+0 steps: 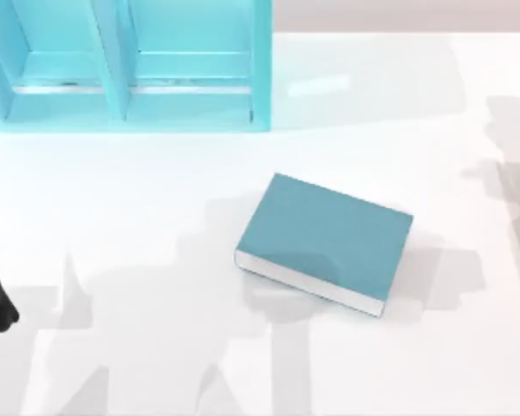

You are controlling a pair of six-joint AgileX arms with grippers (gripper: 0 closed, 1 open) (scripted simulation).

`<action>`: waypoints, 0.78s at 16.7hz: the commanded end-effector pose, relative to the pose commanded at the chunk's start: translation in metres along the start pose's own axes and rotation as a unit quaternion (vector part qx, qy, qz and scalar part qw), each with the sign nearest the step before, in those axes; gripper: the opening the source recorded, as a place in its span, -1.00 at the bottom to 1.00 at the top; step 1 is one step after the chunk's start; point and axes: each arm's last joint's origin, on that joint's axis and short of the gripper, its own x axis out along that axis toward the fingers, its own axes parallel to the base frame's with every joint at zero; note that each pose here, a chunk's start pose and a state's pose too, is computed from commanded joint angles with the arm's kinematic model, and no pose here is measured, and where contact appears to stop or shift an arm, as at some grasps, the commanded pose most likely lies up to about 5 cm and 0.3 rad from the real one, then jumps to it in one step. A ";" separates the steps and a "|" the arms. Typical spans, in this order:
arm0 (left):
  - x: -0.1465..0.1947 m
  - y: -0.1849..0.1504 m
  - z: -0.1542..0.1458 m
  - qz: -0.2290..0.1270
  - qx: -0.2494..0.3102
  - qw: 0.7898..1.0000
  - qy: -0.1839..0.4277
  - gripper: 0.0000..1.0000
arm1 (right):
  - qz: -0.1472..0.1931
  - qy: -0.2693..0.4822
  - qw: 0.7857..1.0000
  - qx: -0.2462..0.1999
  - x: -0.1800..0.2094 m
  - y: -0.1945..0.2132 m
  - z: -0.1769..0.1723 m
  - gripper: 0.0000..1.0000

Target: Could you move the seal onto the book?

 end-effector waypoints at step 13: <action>0.000 0.000 0.000 0.000 0.000 1.000 0.000 1.00 | -0.005 0.017 1.000 -0.011 0.022 0.091 0.022 -1.00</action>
